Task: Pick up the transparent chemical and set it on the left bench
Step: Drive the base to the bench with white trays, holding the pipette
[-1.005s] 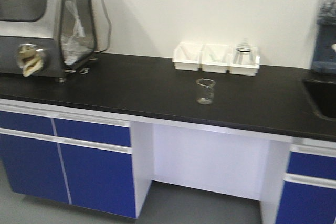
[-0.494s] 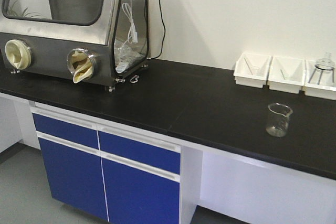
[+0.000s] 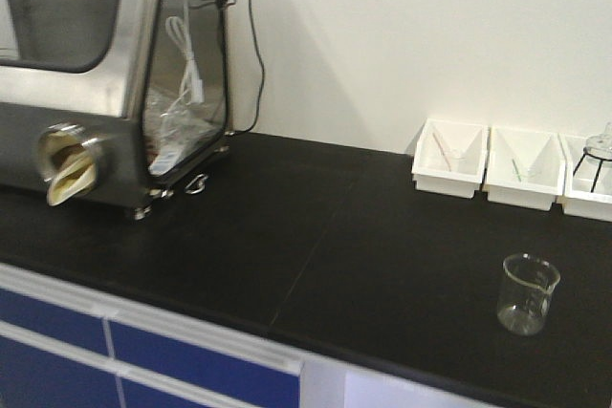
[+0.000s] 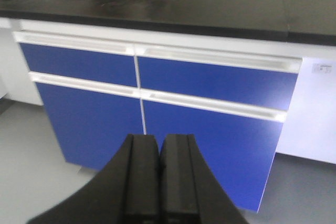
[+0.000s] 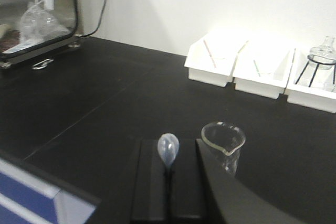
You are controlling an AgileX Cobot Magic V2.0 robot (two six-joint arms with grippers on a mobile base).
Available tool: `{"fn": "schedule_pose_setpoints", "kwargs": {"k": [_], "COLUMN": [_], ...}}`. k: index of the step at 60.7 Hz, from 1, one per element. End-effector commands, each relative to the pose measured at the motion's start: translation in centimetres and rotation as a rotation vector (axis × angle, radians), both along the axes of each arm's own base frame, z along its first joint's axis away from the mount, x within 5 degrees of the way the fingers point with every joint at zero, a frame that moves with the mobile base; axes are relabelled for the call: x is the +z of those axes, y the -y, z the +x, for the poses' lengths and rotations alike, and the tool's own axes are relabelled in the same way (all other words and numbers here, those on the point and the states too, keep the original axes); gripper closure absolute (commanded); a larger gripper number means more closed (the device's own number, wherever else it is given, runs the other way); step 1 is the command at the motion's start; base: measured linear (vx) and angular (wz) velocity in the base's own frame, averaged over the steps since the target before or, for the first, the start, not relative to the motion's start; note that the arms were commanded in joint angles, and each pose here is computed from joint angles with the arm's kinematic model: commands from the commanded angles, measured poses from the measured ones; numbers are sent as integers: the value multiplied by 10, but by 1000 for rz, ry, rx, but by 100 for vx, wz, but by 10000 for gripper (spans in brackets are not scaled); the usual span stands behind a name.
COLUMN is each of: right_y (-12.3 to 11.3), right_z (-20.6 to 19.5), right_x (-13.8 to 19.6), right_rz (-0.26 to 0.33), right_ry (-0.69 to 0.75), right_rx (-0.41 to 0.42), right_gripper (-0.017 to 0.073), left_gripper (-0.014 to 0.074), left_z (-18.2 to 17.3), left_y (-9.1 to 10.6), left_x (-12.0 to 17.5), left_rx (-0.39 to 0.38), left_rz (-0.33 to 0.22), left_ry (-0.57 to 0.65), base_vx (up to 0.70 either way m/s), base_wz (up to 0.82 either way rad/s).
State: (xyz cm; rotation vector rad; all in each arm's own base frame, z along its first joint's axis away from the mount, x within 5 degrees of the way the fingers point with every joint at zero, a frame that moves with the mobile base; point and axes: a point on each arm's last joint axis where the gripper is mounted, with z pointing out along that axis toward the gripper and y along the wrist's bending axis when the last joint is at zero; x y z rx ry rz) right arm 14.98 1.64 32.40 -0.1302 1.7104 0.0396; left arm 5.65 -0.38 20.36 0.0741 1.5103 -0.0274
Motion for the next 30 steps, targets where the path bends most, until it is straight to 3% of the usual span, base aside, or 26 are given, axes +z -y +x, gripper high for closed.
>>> {"fn": "schedule_pose_setpoints", "kwargs": {"k": [1, 30], "right_y": [-2, -2], "right_z": [-1, -1], "right_x": [18, 18], "right_rz": [5, 5], "right_ry": [113, 113], "right_rx": [20, 20], "right_gripper": [562, 562], "left_gripper": [597, 597], "left_z": [-1, -1], "left_y": [0, 0], "left_x": [3, 3], "left_rx": [-1, -1], "left_rz": [-14, -14], "left_ry": [81, 81], "base_vx": [47, 41], "base_wz": [-28, -35]}}
